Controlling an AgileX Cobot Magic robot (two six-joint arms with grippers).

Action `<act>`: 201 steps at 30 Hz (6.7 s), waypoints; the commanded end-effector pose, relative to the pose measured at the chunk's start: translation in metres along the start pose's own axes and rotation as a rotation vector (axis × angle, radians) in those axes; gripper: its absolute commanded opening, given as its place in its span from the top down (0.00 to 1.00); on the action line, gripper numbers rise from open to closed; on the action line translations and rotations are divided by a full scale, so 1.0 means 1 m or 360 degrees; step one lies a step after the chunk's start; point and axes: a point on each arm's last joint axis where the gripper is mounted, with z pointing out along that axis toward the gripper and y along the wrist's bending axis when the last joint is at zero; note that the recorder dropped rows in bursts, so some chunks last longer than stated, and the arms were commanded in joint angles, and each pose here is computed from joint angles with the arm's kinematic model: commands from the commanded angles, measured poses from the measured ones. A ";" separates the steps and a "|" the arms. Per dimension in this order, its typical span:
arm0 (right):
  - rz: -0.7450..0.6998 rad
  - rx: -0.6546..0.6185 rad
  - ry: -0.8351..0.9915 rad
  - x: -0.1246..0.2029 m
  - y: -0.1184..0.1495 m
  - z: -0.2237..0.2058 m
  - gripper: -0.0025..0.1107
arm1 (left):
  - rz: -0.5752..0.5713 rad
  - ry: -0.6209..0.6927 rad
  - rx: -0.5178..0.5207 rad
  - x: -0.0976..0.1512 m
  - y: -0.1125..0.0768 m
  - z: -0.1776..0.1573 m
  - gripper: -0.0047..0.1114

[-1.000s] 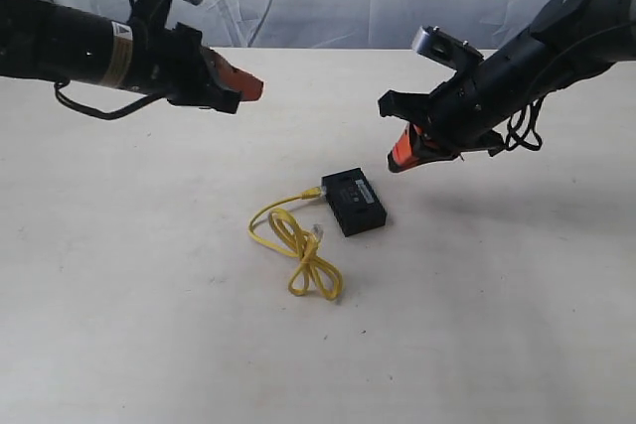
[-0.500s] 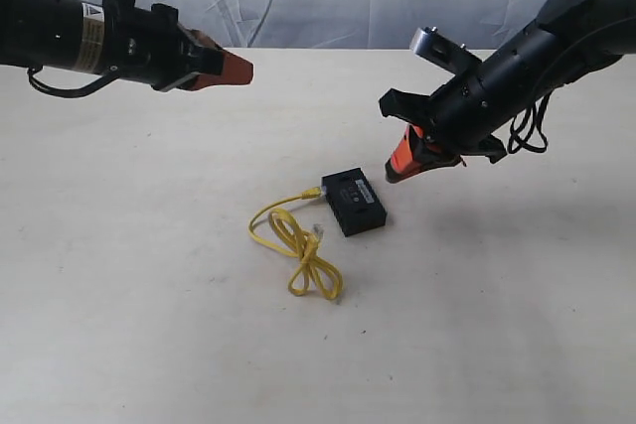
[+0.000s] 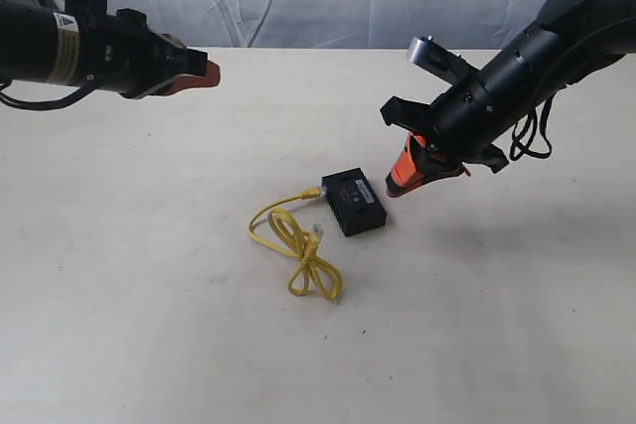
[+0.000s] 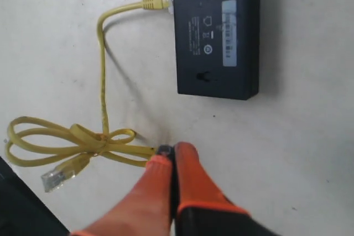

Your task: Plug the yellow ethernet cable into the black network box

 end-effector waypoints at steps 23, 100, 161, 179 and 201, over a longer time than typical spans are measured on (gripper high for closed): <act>-0.0052 0.0076 0.0034 0.003 -0.004 -0.005 0.98 | 0.0461 -0.0068 -0.0467 0.004 0.016 -0.020 0.96; -0.0153 0.1083 -0.1024 0.215 0.029 -0.149 0.98 | 0.0122 0.0276 -0.0905 0.069 -0.044 -0.158 0.96; -0.0557 0.1107 -0.2065 0.330 0.050 -0.131 0.98 | 0.0396 -0.0414 -0.0957 0.117 -0.091 -0.237 0.96; -0.0525 0.1129 -0.2134 0.314 0.006 -0.089 0.98 | 0.0402 -0.0419 -0.0957 0.117 -0.092 -0.237 0.96; -0.0471 0.1142 -0.2056 0.310 -0.021 -0.060 0.98 | 0.0402 -0.0419 -0.0957 0.117 -0.092 -0.237 0.96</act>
